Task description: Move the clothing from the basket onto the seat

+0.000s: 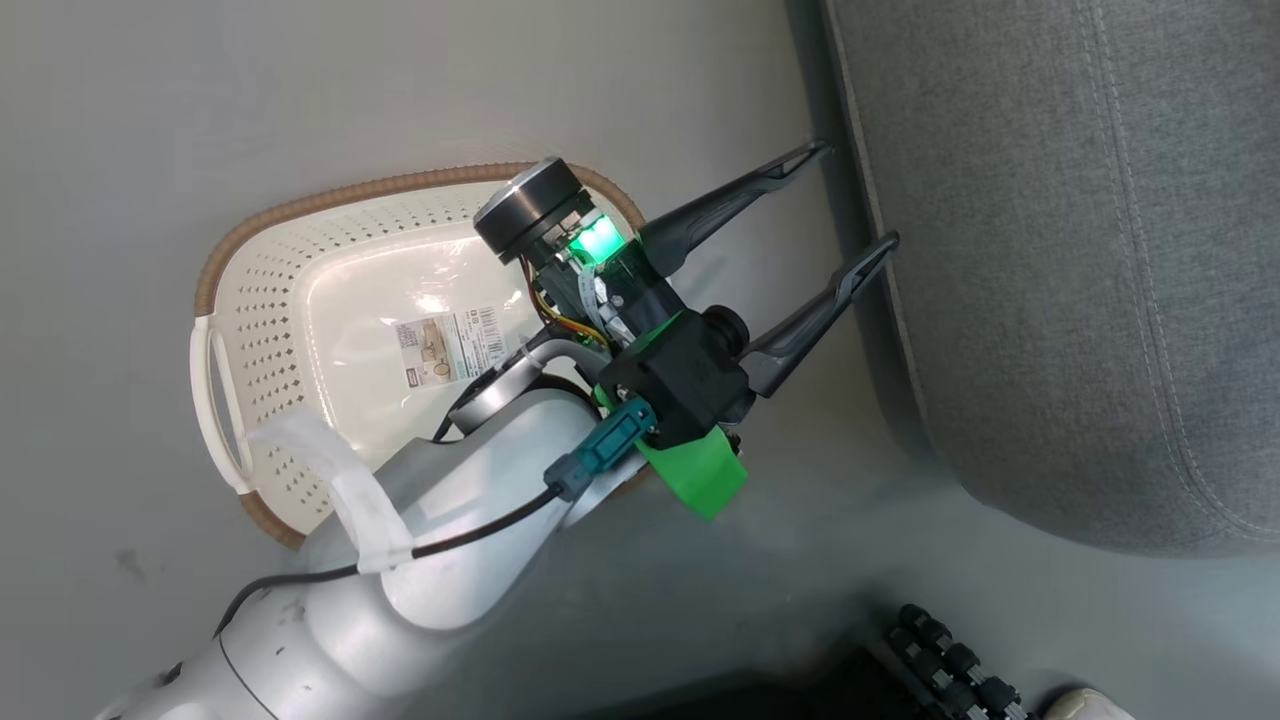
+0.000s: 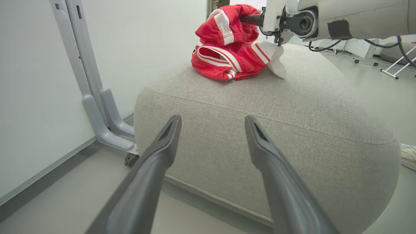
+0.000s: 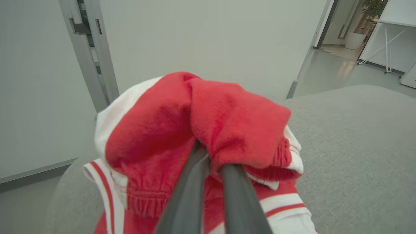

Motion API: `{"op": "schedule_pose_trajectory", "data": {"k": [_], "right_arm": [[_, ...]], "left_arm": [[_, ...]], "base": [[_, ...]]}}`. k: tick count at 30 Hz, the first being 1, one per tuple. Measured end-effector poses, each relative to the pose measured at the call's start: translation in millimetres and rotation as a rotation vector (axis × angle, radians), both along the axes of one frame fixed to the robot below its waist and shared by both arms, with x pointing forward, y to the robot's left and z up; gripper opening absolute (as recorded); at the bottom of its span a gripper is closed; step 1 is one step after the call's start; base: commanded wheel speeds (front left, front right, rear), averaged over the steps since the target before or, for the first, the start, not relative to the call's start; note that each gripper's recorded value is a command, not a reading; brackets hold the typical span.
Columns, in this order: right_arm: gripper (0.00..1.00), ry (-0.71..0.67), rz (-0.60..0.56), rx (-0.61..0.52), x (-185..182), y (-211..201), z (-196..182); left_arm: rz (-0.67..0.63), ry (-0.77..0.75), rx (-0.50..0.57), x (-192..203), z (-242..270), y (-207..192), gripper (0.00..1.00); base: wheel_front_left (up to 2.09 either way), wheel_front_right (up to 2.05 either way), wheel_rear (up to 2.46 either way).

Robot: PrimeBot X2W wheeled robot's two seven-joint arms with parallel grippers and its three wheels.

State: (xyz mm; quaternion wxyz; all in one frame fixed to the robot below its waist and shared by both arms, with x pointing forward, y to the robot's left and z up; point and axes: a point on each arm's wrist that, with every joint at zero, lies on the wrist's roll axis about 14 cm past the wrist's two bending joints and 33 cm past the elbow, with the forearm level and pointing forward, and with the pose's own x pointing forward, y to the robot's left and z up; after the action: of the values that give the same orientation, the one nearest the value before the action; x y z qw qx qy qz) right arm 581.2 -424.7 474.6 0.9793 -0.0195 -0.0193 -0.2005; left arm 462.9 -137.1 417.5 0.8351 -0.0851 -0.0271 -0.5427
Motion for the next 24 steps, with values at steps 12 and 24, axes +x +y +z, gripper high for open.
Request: {"op": "schedule_pose_trajectory", "data": {"k": [12, 24], "right_arm": [[1.00, 0.090, -0.016, 0.090, -29.6, 13.0, -44.5], [1.00, 0.009, 0.087, 0.044, -74.9, 46.8, 1.4]], "left_arm": [[0.056, -0.015, 0.002, 10.4, 8.3, 10.6, 1.00], [0.177, -0.030, -0.018, 8.4, 49.4, 33.4, 1.00]], "base": [[0.00, 0.00, 0.00], [0.00, 0.00, 0.00]]}}
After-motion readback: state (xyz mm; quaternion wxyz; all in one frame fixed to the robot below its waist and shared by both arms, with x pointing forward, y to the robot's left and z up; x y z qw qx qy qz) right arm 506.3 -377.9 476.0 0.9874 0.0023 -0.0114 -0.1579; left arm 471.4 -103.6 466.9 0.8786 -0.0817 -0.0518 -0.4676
